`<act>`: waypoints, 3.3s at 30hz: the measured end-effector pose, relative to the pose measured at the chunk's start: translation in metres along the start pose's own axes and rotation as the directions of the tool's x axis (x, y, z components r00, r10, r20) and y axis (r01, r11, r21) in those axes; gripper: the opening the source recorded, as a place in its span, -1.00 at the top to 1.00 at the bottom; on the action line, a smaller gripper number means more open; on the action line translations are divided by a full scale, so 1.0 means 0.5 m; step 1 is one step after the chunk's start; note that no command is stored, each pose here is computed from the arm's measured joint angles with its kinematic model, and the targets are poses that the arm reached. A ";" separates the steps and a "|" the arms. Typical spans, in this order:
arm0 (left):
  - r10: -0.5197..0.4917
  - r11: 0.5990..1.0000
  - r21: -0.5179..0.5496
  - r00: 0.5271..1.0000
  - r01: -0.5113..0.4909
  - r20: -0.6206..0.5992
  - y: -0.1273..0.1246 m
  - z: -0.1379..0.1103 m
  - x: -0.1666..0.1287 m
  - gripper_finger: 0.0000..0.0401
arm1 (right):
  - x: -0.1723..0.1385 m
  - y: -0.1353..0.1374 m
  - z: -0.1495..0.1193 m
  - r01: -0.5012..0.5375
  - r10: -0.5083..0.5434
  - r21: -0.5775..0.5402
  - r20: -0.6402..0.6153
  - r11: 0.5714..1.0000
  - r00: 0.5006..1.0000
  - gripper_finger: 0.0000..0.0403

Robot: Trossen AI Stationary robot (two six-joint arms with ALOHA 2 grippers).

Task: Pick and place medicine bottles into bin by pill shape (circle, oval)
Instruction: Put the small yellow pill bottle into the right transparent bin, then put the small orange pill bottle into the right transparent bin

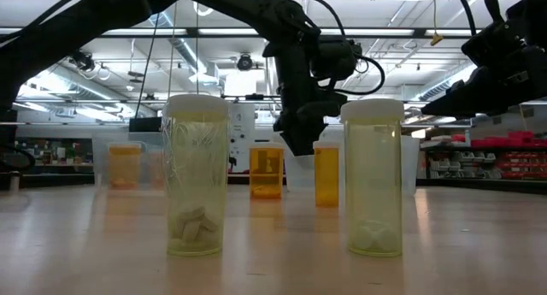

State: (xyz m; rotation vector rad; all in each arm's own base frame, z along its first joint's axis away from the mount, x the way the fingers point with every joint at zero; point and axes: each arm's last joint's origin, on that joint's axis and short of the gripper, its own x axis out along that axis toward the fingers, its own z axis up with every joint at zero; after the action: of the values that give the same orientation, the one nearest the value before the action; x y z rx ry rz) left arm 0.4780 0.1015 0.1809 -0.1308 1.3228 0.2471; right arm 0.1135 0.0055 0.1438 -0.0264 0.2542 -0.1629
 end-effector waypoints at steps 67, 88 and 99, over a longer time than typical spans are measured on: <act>-0.152 0.874 0.471 0.988 0.124 0.021 -0.327 -0.043 -0.151 -0.26 | 0.000 0.000 0.000 0.000 0.000 0.000 -0.001 1.000 1.000 0.54; -0.032 0.844 0.535 0.999 0.038 -0.021 -0.386 -0.102 -0.046 -0.26 | 0.000 0.000 0.000 0.000 0.000 0.000 0.000 1.000 1.000 0.54; -0.041 0.857 0.514 0.999 0.035 0.000 -0.386 -0.107 -0.016 0.00 | 0.000 0.000 0.000 0.000 0.000 0.000 0.000 1.000 1.000 0.54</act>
State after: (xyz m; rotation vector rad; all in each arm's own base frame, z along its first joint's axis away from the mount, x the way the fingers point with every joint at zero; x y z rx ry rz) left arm 0.4749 -0.0985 0.1666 0.2994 1.3322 -0.1480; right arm 0.1135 0.0055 0.1438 -0.0265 0.2546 -0.1631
